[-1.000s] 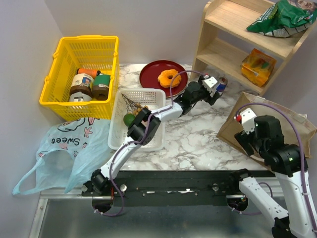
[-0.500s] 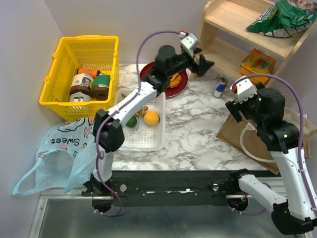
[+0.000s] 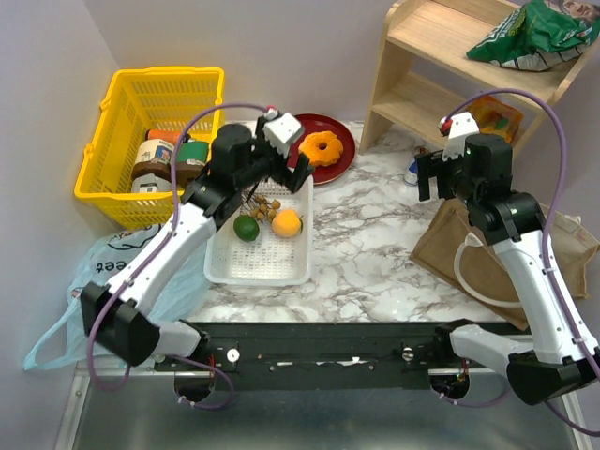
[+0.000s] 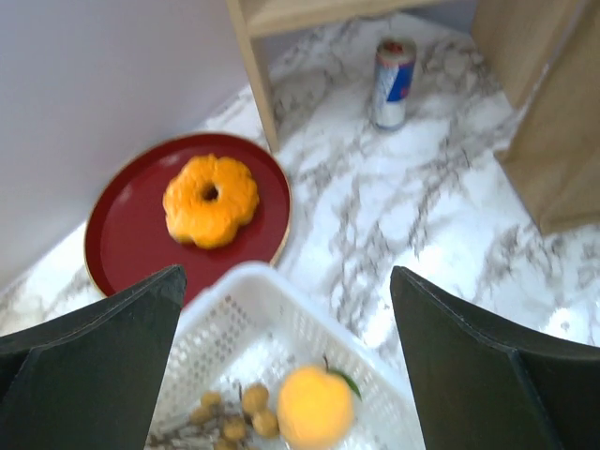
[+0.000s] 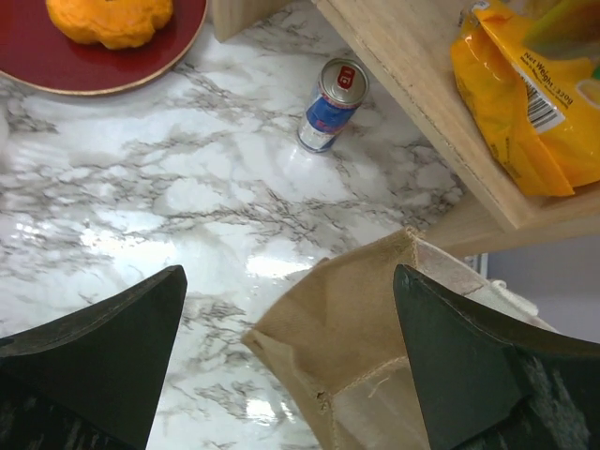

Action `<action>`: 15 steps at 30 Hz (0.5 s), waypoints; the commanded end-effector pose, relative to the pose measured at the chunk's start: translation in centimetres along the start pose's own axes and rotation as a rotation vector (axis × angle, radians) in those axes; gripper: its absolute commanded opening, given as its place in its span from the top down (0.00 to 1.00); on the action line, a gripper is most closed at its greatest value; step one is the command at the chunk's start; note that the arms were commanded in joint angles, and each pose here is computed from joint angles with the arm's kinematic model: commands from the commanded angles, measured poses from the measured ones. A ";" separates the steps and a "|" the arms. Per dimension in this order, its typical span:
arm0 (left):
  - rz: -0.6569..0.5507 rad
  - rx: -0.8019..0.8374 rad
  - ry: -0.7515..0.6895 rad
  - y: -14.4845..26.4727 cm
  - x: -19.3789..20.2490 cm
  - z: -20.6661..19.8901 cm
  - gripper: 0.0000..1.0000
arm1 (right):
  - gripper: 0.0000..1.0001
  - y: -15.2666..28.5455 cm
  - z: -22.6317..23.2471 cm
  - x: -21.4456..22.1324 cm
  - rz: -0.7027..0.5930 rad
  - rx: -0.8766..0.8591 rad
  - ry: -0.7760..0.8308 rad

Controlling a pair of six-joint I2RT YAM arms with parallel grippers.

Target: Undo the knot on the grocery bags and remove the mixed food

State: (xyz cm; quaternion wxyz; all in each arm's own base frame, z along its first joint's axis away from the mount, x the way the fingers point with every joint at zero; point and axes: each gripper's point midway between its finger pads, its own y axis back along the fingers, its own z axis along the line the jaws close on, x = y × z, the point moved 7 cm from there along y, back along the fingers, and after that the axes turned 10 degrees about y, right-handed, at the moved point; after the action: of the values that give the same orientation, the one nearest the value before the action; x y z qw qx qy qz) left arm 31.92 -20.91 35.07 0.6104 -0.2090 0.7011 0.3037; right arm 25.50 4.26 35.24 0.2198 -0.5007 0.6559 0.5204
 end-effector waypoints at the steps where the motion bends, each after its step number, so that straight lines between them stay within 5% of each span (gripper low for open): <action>1: 0.058 -0.061 0.080 1.2 4.1 0.1 0.01 | 0.01 0.7 0.8 0.9 0.013 -0.010 -0.126; 5: -0.002 -0.124 0.152 1.4 2.5 0.8 0.01 | 0.00 0.5 1.1 0.4 -0.011 -0.040 -0.141; 12: -0.089 -0.248 0.019 1.7 -4.1 3.0 0.01 | 0.00 -0.8 0.4 -1.6 -0.057 -0.011 -0.132; 15: -0.079 -0.230 0.000 1.4 -4.0 3.0 0.01 | 0.01 -1.0 0.7 -1.3 -0.055 -0.025 -0.122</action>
State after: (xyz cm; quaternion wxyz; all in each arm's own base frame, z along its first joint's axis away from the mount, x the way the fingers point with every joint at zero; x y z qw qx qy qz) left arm 33.51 -18.66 37.67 0.5752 -0.2970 0.6791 0.3461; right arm 26.31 5.18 34.28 0.2451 -0.4716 0.6391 0.5559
